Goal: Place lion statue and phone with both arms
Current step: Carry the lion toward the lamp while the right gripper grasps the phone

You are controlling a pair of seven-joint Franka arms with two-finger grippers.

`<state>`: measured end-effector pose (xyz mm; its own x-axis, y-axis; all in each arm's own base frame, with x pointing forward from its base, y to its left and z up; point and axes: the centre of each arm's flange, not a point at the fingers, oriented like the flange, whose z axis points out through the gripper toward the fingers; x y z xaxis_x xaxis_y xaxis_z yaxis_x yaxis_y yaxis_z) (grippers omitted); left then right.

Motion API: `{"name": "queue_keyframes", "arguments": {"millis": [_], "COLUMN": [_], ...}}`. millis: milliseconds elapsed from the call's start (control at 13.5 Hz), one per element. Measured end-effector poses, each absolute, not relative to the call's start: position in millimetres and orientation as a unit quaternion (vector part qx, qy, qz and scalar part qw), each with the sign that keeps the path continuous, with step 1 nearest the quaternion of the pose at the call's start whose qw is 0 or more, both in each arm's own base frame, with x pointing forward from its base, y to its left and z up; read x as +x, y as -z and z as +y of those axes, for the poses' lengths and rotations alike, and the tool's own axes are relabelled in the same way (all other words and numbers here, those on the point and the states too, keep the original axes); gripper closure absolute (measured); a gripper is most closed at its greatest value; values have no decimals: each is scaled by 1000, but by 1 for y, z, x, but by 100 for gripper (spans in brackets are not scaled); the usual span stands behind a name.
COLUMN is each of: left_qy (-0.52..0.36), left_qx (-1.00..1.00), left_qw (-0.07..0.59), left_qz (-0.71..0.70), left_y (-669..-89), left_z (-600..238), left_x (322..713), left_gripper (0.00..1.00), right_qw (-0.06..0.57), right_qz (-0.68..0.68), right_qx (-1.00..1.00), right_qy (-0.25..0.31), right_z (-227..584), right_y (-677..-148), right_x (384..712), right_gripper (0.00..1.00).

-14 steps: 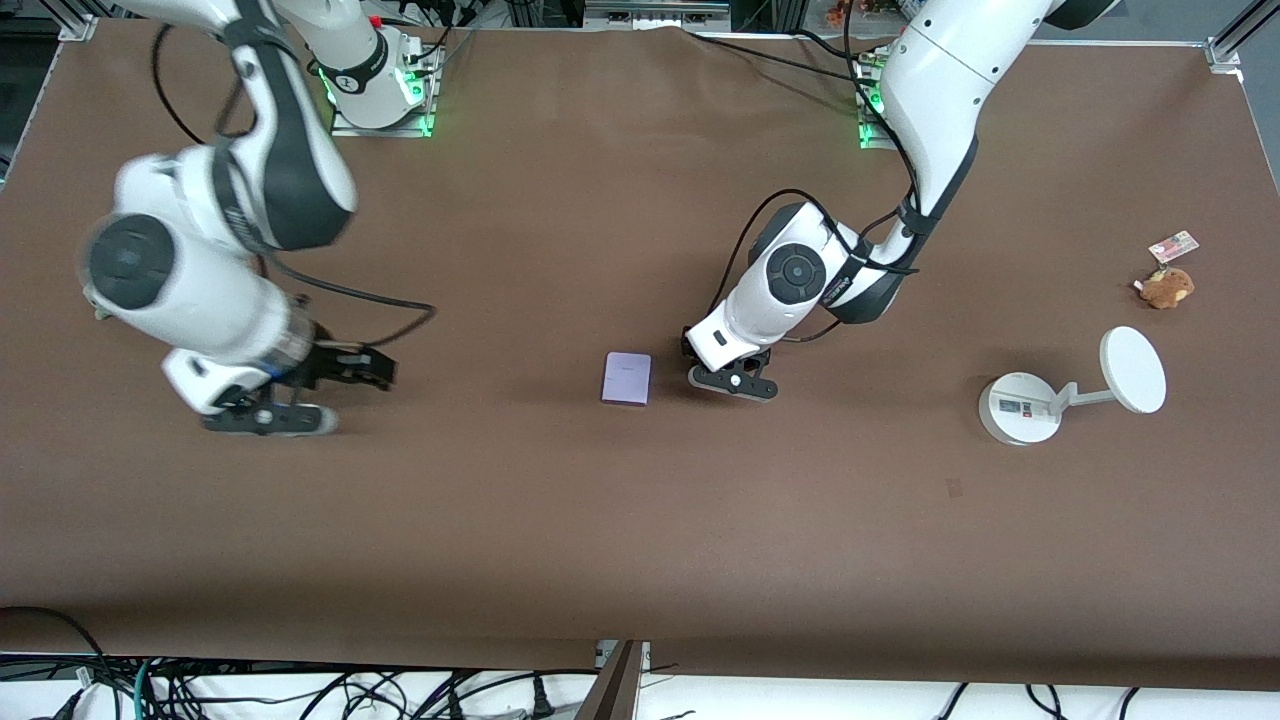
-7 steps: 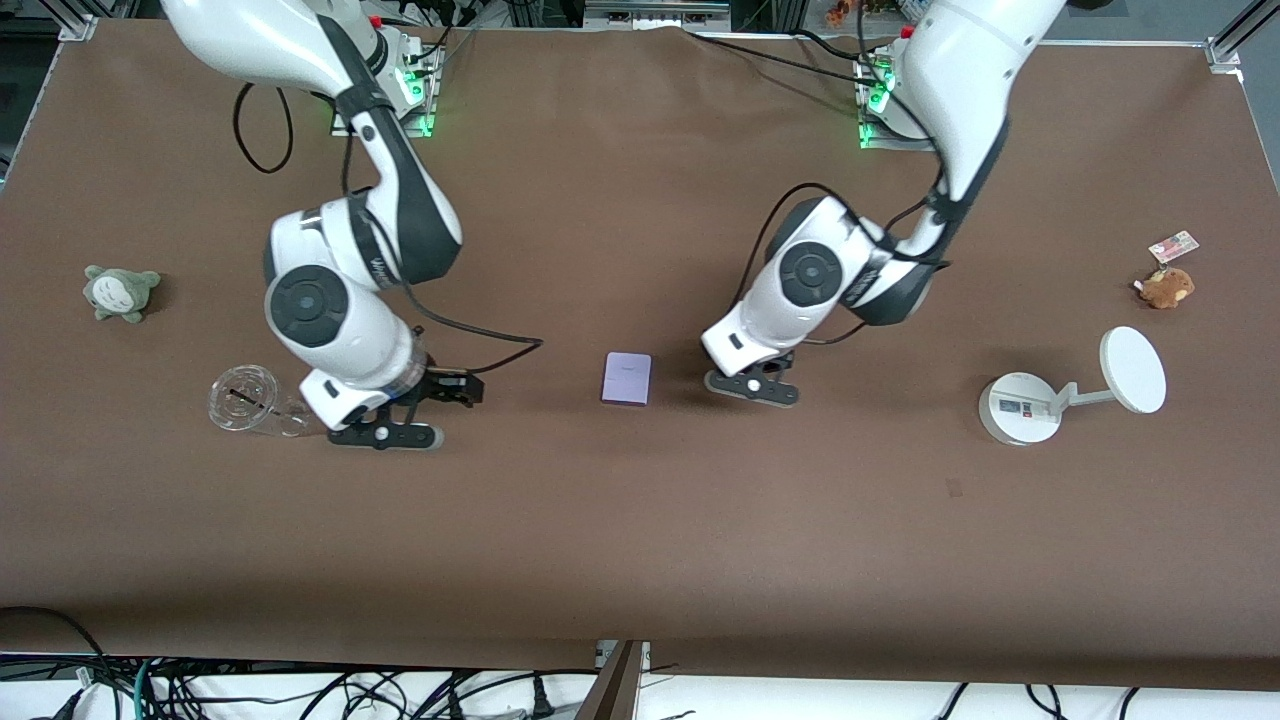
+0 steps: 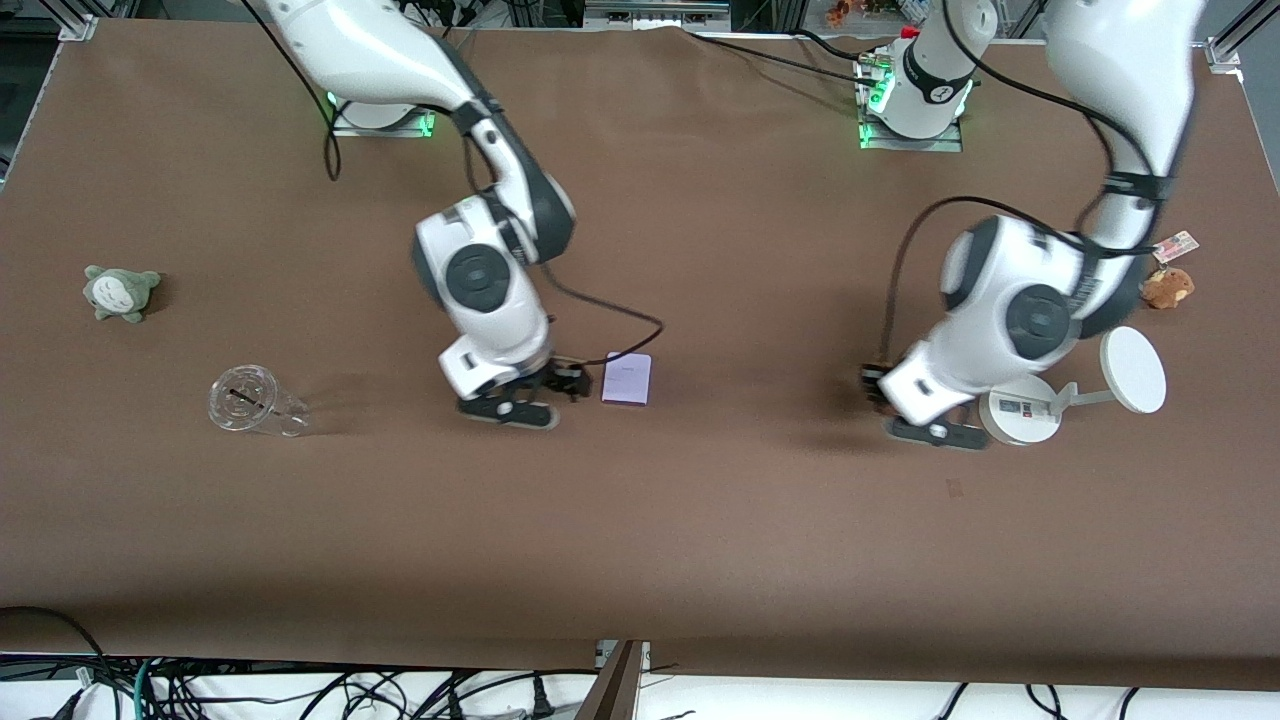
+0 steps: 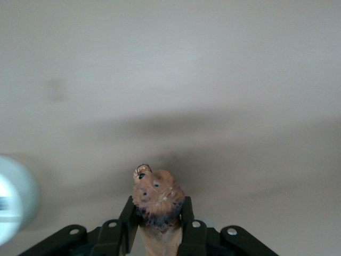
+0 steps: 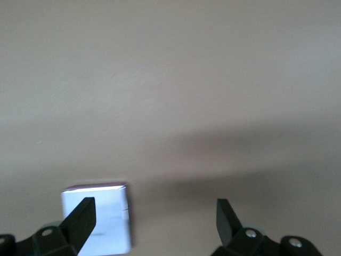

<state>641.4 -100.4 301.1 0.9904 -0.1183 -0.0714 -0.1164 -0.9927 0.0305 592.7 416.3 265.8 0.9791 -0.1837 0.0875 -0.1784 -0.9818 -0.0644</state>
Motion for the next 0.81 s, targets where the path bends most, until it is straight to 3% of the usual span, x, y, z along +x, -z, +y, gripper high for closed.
{"name": "queue_keyframes", "arguments": {"millis": [295, 812], "left_qy": [52, 40], "left_qx": [997, 998], "left_qw": [-10, -3], "left_qz": [-48, -45], "left_y": [-278, -220], "left_z": [-50, -34], "left_x": [641, 629], "left_gripper": [64, 64], "right_qw": [29, 25], "right_qz": [83, 70], "right_qx": [-995, -996], "right_qy": [47, 45], "right_z": [472, 498], "right_y": [-225, -198], "right_x": [561, 550], "right_gripper": [0, 0]}}
